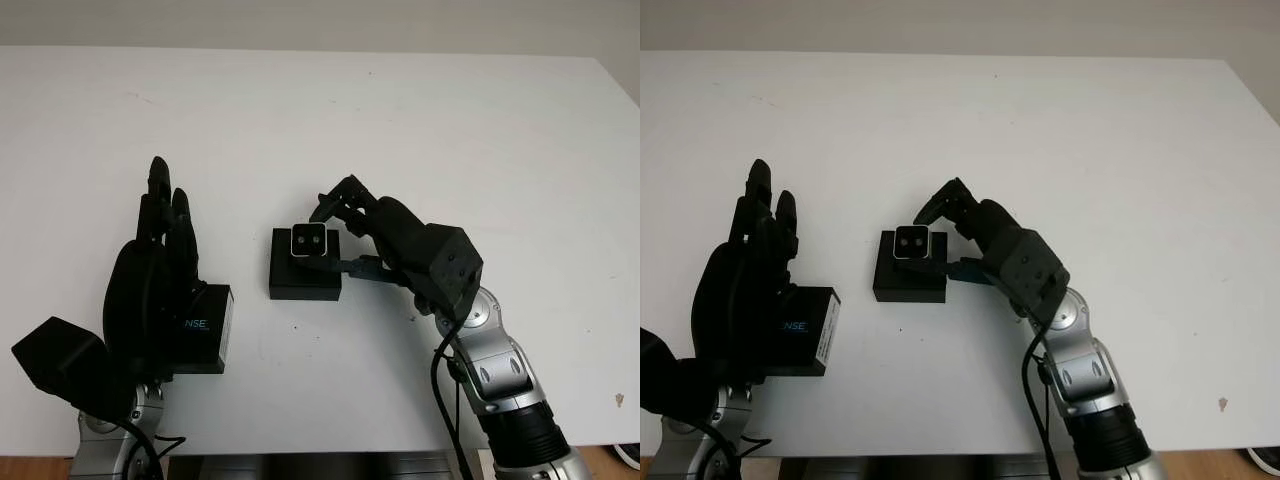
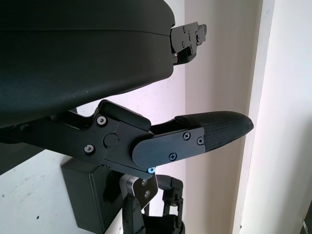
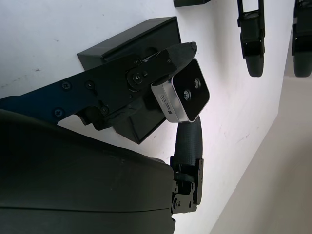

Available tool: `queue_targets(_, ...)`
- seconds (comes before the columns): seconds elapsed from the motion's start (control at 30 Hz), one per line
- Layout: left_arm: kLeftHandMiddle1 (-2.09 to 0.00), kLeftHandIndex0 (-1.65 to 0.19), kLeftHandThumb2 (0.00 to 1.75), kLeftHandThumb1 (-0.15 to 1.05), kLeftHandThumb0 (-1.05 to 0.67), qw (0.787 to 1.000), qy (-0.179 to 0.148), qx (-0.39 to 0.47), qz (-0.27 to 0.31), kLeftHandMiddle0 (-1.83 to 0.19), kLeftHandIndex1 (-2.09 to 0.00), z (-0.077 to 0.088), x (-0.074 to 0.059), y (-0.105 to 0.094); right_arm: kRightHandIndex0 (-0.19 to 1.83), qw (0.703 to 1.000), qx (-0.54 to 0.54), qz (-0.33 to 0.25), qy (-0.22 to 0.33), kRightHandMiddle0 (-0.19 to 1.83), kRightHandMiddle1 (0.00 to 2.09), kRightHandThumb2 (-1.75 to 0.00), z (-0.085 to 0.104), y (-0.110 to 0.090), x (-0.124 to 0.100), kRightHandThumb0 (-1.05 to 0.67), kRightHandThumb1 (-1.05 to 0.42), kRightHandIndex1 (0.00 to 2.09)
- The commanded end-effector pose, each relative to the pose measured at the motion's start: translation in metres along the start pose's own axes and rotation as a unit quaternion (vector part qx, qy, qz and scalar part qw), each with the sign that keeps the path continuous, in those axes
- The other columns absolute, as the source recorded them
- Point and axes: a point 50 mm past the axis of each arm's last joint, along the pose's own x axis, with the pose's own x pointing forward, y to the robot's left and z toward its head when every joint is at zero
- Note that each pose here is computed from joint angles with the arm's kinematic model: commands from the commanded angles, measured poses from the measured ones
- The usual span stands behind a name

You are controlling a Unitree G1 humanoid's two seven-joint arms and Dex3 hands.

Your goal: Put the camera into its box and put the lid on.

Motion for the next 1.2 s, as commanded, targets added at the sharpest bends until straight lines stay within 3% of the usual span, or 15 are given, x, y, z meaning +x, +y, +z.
queue_targets(0.0,0.00,0.19,0.64,1.05,-0.77,1.000,-0.007,-0.001,-0.001,0.19,0.00,0.003,0.000,0.000,0.20,1.000,0.013,-0.002,-0.005,0.09,2.09,-0.12,0.003,-0.002,0.003,-0.46,-1.05,0.04)
queue_targets(1.17,0.00,0.19,0.63,1.05,-0.78,1.000,-0.004,-0.001,-0.003,0.19,0.00,0.002,0.001,0.004,0.20,0.998,0.050,0.021,0.020,0.19,2.09,-0.11,-0.011,0.008,0.007,-0.47,-1.05,0.05)
